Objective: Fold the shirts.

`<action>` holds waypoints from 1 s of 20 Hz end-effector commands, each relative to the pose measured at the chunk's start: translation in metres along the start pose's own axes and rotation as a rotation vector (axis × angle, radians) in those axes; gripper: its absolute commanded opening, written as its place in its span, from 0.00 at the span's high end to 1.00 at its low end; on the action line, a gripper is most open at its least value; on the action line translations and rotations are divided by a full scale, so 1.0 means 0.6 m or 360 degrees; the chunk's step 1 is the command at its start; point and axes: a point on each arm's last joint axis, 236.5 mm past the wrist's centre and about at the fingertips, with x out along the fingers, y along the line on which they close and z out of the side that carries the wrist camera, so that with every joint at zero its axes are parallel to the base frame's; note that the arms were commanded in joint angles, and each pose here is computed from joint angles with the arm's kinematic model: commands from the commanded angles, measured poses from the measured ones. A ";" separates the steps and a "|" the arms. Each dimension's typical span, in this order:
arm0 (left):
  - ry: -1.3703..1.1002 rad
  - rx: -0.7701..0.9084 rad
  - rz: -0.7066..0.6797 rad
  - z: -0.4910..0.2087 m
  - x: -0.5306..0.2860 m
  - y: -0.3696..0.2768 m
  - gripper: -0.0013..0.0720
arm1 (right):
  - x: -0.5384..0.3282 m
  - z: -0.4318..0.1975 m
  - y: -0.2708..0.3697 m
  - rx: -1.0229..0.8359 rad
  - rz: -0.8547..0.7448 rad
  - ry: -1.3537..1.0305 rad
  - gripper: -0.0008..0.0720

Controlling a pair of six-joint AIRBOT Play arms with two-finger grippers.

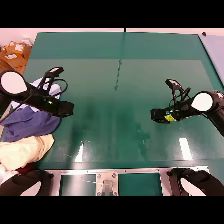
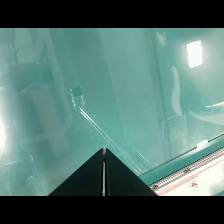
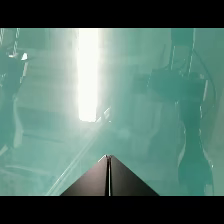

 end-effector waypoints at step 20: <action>-0.0585 0.0165 0.0713 0.148 -0.063 0.164 0.00 | 0.000 0.022 0.006 0.0001 0.0025 -0.0088 0.96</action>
